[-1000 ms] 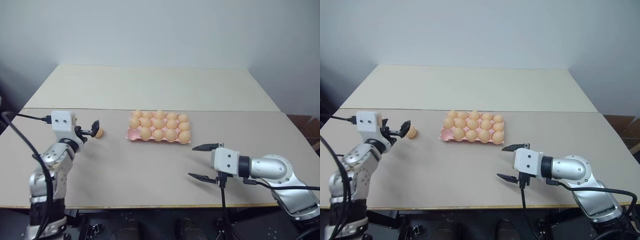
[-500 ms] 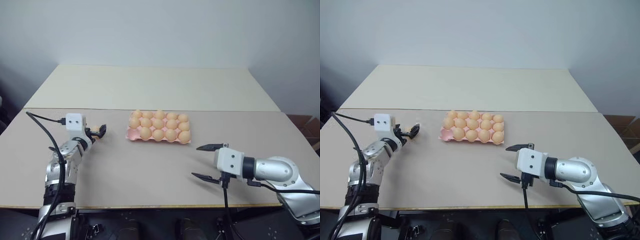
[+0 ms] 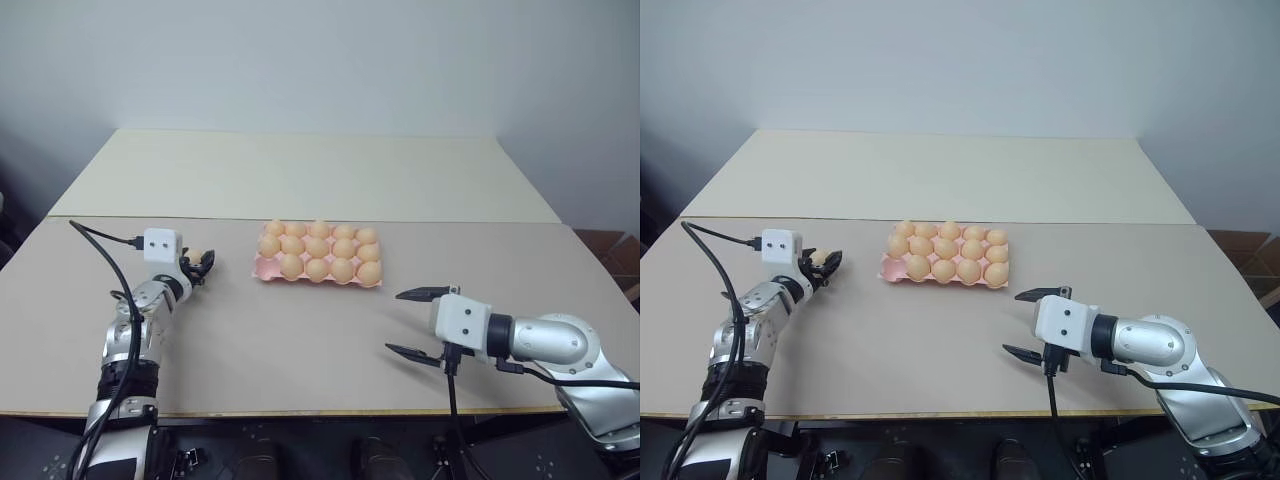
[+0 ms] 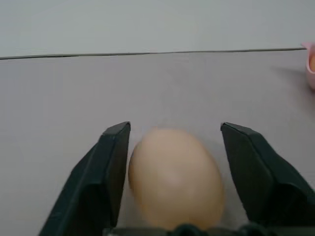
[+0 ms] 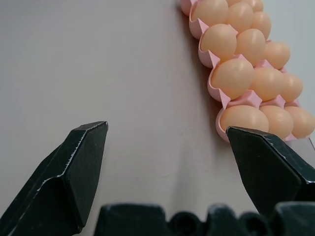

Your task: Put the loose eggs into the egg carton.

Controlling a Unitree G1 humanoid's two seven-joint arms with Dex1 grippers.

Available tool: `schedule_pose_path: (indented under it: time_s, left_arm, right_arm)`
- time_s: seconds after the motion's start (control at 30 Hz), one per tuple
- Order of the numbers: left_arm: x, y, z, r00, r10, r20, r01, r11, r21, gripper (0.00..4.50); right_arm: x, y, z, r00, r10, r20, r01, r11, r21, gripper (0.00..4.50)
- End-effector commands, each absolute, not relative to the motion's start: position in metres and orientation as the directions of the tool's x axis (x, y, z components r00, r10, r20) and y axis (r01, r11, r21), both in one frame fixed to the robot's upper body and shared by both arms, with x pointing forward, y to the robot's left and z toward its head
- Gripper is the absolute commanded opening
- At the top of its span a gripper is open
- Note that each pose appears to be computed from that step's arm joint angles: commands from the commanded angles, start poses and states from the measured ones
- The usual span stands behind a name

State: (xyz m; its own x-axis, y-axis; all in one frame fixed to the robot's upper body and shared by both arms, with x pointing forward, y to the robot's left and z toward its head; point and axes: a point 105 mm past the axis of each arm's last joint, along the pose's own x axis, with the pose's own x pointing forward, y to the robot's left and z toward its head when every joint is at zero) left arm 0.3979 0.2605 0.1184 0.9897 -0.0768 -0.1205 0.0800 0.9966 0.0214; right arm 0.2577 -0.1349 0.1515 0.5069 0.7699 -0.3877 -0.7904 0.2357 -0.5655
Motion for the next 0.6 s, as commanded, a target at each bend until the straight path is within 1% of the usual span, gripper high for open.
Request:
schedule_pose_path:
  time_s: [0.03,0.07,0.13,0.2,0.33,0.43,0.5,0.6]
  left_arm:
    - [0.401,0.260,0.132,0.994,-0.083,-0.074,0.086,0.996,0.039,1.88]
    - [0.402,0.260,0.131,0.994,-0.082,-0.078,0.086,0.995,0.045,1.72]
    - [0.402,0.258,0.132,0.993,-0.087,-0.077,0.091,0.994,0.054,1.59]
    - [0.402,0.254,0.135,0.993,-0.101,-0.063,0.105,0.993,0.055,1.59]
    - [0.400,0.236,0.156,0.983,-0.182,0.021,0.181,0.981,0.072,1.59]
    - [0.393,0.208,0.183,0.943,-0.306,0.134,0.303,0.952,0.044,1.59]
    - [0.386,0.188,0.198,0.893,-0.406,0.193,0.408,0.913,0.034,1.59]
    - [0.377,0.168,0.204,0.827,-0.523,0.204,0.528,0.848,0.035,1.59]
  right_arm:
    - [0.260,-0.139,0.164,0.543,0.758,-0.361,-0.751,0.247,-0.612,4.50]
    - [0.260,-0.139,0.164,0.544,0.758,-0.360,-0.751,0.248,-0.612,4.50]
    - [0.261,-0.139,0.164,0.548,0.757,-0.356,-0.748,0.253,-0.614,4.50]
    - [0.261,-0.139,0.165,0.551,0.756,-0.353,-0.746,0.256,-0.615,4.50]
    - [0.261,-0.140,0.165,0.556,0.753,-0.353,-0.741,0.256,-0.620,4.50]
    - [0.261,-0.138,0.165,0.557,0.753,-0.351,-0.740,0.257,-0.622,4.50]
    - [0.262,-0.138,0.165,0.562,0.752,-0.345,-0.736,0.263,-0.624,4.50]
    - [0.262,-0.137,0.164,0.570,0.749,-0.337,-0.730,0.274,-0.626,4.50]
